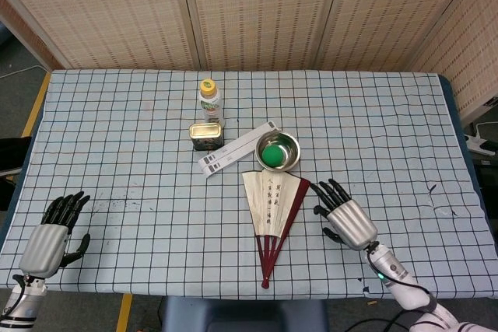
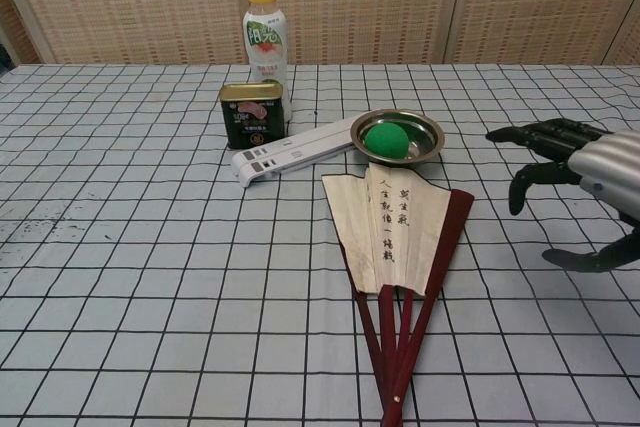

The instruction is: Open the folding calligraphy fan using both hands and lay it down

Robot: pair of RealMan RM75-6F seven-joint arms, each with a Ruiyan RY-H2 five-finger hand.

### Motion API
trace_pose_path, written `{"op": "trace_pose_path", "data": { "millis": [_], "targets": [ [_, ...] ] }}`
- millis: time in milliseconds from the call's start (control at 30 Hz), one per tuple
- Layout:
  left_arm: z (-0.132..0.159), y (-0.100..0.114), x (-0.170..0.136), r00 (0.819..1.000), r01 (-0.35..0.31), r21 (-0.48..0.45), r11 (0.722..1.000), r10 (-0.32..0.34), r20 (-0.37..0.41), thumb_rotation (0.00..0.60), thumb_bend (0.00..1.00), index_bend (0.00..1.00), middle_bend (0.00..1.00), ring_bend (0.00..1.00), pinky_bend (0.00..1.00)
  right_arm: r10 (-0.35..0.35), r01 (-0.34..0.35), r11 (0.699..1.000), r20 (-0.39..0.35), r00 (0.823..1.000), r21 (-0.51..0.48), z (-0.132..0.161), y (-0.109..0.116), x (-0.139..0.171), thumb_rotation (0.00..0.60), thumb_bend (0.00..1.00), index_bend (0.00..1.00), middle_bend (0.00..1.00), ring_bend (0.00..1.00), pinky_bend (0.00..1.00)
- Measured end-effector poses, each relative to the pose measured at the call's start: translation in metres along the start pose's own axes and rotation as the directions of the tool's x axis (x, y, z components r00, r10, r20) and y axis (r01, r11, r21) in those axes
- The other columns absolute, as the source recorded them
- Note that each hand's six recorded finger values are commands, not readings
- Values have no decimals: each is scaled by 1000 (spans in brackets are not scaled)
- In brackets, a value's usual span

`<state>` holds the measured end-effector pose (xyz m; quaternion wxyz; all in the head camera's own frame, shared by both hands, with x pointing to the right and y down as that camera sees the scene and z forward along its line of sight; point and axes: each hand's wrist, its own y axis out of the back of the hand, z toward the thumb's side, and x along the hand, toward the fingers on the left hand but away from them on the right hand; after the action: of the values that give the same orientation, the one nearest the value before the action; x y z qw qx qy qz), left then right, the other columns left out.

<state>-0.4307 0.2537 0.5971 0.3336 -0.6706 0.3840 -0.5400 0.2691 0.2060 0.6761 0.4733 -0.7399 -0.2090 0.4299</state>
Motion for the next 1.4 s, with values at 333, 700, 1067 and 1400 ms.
{"op": "trace_pose_path", "data": {
  "millis": [333,700,1067,1400],
  "targets": [
    [-3,0,-3,1000,8,-4,1000,-8,0,600,473,0,0,0,49,25,-18,996,-79,997,89,39,-30,-38,600,196,423,0,0,0],
    [-4,-2,-6,1000,10,16,1000,-10,-8,600,474,0,0,0,49,21,-13,995,-85,996,100,48,-43,-52,600,209,443,0,0,0],
    [-5,-1,-4,1000,8,16,1000,-8,-11,600,473,0,0,0,49,-8,17,995,-85,996,99,65,-56,-70,600,323,544,8,0,0],
    [-5,0,-2,1000,9,11,1000,-9,-13,600,477,0,0,0,49,-79,87,994,-105,991,73,70,-40,-71,600,669,670,89,0,0]
  ]
}}
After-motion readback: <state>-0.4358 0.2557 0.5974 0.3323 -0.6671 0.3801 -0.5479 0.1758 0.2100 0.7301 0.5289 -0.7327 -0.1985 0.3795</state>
